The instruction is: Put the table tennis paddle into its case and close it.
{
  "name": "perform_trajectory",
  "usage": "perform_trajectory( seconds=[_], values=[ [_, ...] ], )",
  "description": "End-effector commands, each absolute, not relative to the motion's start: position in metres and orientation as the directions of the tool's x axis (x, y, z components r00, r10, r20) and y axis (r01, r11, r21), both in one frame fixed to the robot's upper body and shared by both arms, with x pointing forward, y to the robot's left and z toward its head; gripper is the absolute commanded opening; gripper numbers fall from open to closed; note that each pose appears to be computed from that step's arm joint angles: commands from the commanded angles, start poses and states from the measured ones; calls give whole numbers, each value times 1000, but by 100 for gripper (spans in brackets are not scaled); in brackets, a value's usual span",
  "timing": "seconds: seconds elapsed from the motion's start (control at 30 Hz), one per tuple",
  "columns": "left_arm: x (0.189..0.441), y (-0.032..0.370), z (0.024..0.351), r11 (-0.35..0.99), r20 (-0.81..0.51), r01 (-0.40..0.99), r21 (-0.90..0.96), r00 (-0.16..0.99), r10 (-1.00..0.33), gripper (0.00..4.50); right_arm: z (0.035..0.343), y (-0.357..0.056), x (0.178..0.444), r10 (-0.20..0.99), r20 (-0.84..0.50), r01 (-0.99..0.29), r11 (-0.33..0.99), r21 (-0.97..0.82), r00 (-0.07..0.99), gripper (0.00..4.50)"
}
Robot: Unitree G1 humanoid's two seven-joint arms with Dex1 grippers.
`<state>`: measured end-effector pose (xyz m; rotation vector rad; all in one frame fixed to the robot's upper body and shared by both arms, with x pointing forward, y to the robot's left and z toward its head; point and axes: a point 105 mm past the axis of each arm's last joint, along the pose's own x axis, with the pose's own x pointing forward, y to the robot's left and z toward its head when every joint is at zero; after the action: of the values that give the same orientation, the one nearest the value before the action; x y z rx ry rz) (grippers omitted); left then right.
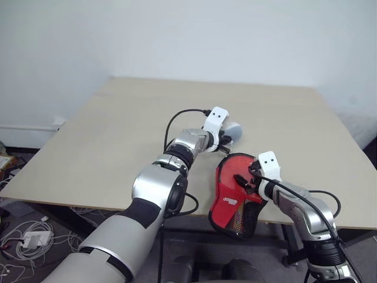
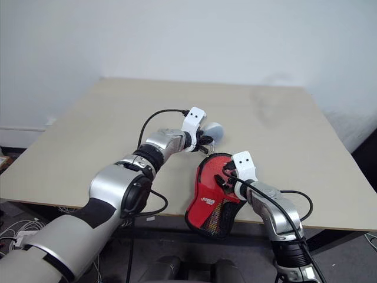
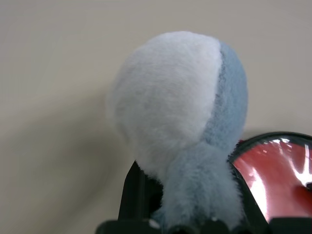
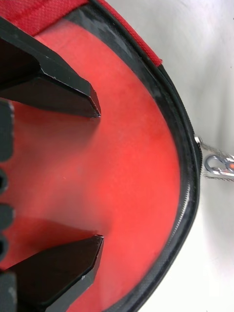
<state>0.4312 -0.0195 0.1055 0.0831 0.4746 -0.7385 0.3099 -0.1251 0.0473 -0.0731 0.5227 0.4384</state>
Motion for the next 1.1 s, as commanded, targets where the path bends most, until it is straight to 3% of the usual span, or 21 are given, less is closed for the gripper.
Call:
perform_trajectory(
  seconds=[0.03,0.53,0.8,1.03,1.1],
  values=[
    [445,-42,173,740,-239,671,-36,714,-659,56,7,-127,287,375,-649,-418,903,95,662,419],
    [421,-95,165,709,-216,705,17,695,-686,56,13,-129,286,363,-637,-418,906,70,680,419],
    [389,-133,151,490,-261,838,239,541,-799,56,17,-132,289,341,-621,-392,918,58,706,419],
    [369,-136,123,210,-395,872,442,399,-828,56,20,-135,292,332,-613,-382,923,52,717,419],
    [368,-133,119,188,-411,880,437,381,-828,56,21,-134,293,333,-608,-383,922,52,721,419]
  ],
)
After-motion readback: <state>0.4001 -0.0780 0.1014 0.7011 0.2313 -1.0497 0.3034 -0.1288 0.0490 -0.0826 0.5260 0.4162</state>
